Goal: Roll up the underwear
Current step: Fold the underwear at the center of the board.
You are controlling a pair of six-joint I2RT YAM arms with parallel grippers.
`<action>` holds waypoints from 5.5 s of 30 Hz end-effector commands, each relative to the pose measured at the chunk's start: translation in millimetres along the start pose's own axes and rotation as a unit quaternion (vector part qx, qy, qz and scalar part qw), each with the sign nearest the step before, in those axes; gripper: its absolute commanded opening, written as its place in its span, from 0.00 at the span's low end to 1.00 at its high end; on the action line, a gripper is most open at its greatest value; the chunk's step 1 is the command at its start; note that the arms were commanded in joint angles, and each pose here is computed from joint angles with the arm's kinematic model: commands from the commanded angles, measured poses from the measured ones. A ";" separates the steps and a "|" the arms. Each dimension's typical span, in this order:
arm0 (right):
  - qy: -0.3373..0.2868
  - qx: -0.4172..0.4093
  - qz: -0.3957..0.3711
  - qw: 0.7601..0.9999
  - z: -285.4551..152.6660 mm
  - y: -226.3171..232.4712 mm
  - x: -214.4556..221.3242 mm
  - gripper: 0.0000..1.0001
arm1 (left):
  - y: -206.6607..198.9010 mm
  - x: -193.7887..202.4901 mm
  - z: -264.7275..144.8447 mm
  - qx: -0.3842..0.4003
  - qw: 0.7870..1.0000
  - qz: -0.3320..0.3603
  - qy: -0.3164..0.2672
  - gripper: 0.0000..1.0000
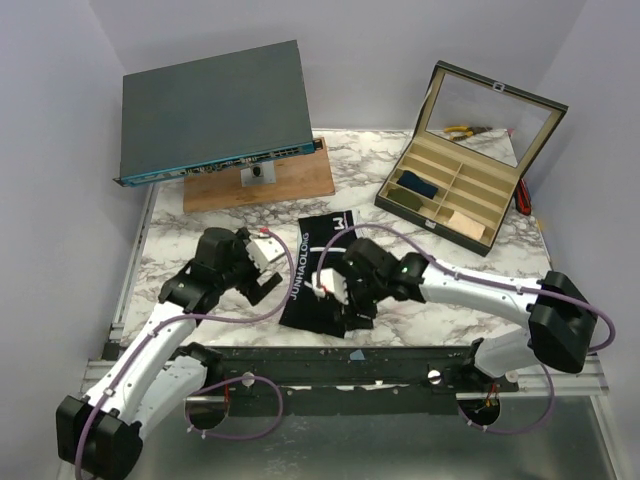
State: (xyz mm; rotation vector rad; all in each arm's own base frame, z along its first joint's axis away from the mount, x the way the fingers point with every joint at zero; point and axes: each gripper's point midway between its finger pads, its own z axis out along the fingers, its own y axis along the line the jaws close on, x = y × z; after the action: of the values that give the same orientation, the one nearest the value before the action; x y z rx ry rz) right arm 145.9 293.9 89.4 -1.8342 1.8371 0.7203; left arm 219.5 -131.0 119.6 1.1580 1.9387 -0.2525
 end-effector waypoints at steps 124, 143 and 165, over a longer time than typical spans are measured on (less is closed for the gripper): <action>0.026 -0.126 0.173 0.977 -42.7 8.3 49.6 0.01 | -166.1 -8.4 28.9 0.330 0.925 0.173 0.080 0.00; 0.081 0.088 0.104 0.987 -104.3 -75.1 23.5 0.01 | -127.9 -67.3 18.4 0.267 0.954 0.136 0.010 0.00; 0.124 0.232 0.032 0.964 -47.2 -267.0 11.1 0.01 | 43.6 -41.0 112.0 0.036 0.992 -0.045 0.110 0.00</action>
State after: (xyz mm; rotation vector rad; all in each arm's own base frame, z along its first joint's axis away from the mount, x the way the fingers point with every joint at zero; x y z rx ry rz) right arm 376.1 261.0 102.8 -1.6570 2.0914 0.2023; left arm 299.0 -199.7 92.0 1.3133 2.1484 -0.3601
